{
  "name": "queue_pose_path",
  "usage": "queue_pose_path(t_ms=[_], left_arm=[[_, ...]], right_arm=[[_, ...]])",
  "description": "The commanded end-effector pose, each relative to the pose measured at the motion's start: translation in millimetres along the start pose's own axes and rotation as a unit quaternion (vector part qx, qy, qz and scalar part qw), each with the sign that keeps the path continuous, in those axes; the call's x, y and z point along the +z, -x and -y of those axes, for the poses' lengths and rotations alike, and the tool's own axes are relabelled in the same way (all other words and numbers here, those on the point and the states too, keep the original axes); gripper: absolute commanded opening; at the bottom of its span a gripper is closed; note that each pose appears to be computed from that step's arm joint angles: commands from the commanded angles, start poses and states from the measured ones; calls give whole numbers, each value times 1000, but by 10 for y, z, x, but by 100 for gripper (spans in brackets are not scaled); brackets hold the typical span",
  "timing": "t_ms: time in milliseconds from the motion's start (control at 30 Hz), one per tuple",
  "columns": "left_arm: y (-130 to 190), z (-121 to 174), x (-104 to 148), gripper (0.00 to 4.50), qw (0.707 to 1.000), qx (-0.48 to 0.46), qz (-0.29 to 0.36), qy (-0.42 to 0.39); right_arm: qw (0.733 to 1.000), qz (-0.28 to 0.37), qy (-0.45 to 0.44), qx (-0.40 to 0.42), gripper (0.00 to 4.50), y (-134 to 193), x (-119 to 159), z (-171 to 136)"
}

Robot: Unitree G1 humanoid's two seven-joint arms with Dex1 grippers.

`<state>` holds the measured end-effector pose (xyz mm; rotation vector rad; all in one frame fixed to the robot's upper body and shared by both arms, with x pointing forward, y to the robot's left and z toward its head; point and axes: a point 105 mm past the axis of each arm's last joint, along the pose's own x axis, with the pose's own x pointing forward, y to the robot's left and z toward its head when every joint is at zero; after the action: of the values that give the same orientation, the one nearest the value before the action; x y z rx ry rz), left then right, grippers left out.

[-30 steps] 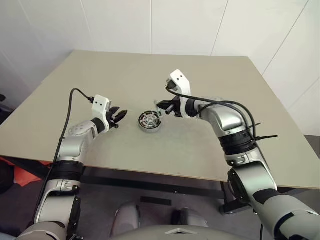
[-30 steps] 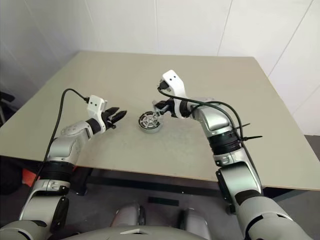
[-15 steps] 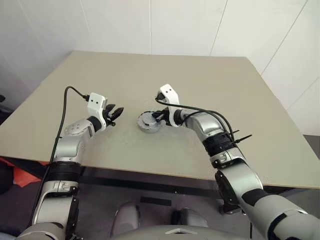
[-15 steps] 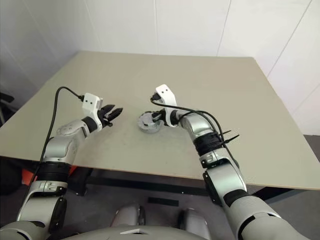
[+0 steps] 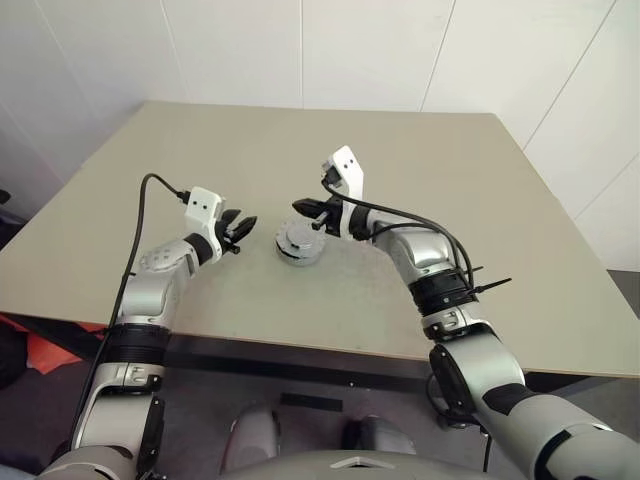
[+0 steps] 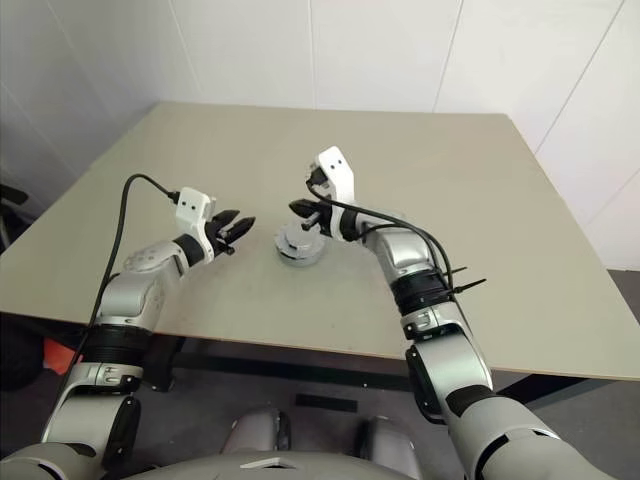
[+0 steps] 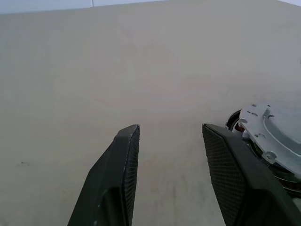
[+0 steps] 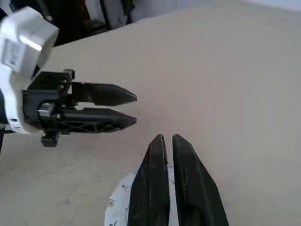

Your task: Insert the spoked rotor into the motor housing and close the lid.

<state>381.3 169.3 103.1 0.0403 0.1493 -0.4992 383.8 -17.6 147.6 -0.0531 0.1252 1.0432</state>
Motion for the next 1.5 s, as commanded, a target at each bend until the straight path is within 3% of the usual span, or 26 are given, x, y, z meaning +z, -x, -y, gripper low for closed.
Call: queue_pose_path(t_ms=[33,333,367,800,1433,1500], left_arm=[[-13,1,150,224,1000,-3,19,-20],[-22,0,166,224,1000,-6,18,-25],[-19,1,165,224,1000,-6,17,-25],[19,-46,144,224,1000,0,11,-26],[10,-35,176,224,999,-3,13,-33],[14,-50,175,224,999,-1,13,-34]], right_arm=[[999,0,24,30,134,12,-44,-93],[998,-40,45,-33,431,-15,-394,143],[998,-41,39,-29,447,-24,-396,135],[998,-41,57,7,447,-51,-343,-7],[996,-77,41,-9,447,-86,-620,12],[996,-76,42,-11,405,-83,-616,24]])
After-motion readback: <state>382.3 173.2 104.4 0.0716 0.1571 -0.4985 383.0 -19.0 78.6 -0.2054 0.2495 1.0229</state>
